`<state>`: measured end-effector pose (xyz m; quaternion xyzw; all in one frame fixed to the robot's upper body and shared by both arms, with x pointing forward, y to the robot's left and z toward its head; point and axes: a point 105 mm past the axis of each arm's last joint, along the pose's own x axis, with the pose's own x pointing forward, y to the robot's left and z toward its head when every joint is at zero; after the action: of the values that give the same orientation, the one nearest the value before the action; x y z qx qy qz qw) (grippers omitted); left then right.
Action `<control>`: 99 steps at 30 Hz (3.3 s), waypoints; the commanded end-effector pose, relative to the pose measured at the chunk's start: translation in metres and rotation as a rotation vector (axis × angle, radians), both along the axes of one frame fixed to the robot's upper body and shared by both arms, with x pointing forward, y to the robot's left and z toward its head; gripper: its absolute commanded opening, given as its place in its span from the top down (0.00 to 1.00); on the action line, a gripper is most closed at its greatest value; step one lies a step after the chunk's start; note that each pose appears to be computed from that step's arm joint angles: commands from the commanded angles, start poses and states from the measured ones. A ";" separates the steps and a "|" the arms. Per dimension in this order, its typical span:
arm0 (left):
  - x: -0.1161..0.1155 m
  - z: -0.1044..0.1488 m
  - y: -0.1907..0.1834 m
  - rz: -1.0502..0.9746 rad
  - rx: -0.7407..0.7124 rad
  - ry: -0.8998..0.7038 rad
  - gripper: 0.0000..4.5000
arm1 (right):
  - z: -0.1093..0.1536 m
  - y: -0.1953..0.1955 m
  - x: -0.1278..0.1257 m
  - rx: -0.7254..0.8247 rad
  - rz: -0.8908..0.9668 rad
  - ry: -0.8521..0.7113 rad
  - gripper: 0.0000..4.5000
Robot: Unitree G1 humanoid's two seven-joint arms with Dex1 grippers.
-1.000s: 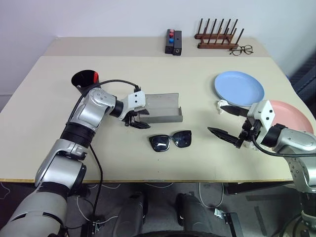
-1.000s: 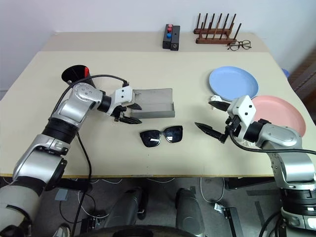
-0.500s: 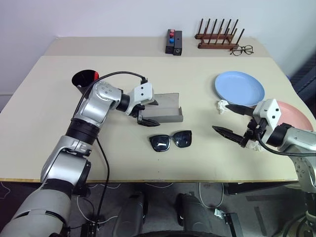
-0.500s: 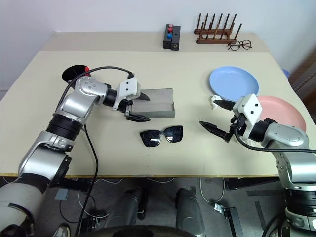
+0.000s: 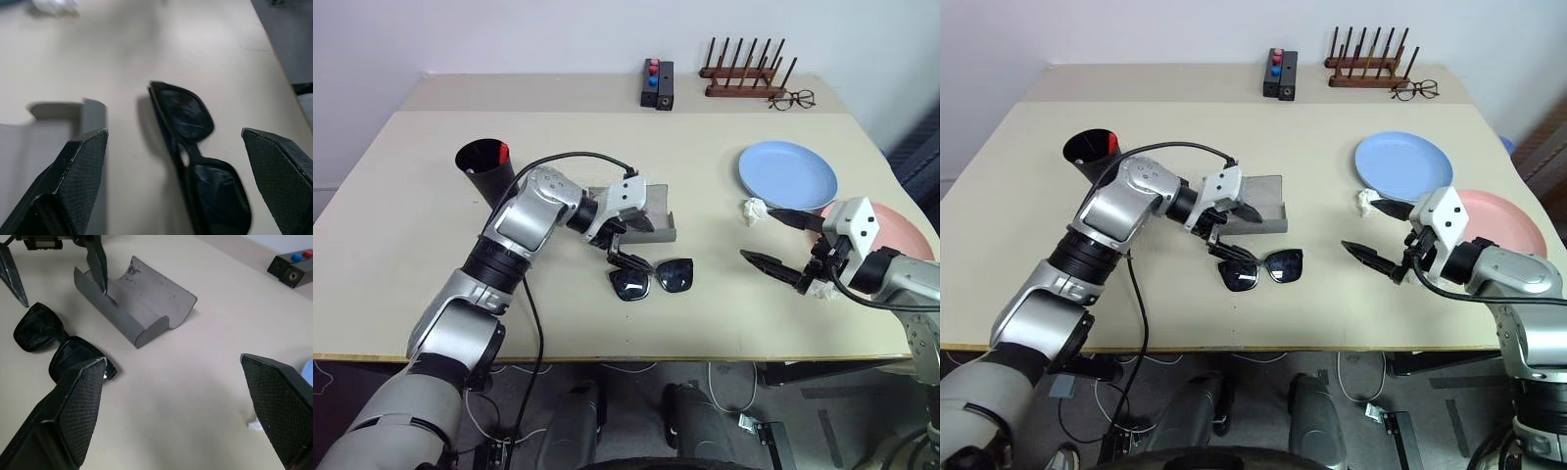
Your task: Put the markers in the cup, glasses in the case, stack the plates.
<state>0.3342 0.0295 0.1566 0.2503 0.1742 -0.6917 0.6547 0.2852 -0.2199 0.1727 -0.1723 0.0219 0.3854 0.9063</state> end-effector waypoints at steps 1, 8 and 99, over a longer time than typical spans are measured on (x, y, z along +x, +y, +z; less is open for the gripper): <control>-0.003 0.004 -0.007 -0.023 0.018 0.010 0.00 | 0.012 -0.003 -0.003 -0.016 -0.006 -0.048 0.00; -0.004 -0.013 -0.014 -0.055 0.101 -0.001 0.00 | 0.013 -0.003 -0.005 -0.016 -0.010 -0.049 0.00; 0.070 0.038 0.020 0.040 0.148 -0.215 1.00 | 0.010 -0.028 -0.039 -0.079 0.118 0.009 0.00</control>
<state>0.4033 0.0503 0.1870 0.3616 0.1670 -0.6339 0.6630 0.2470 -0.2548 0.1733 -0.2020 0.0548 0.4307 0.8779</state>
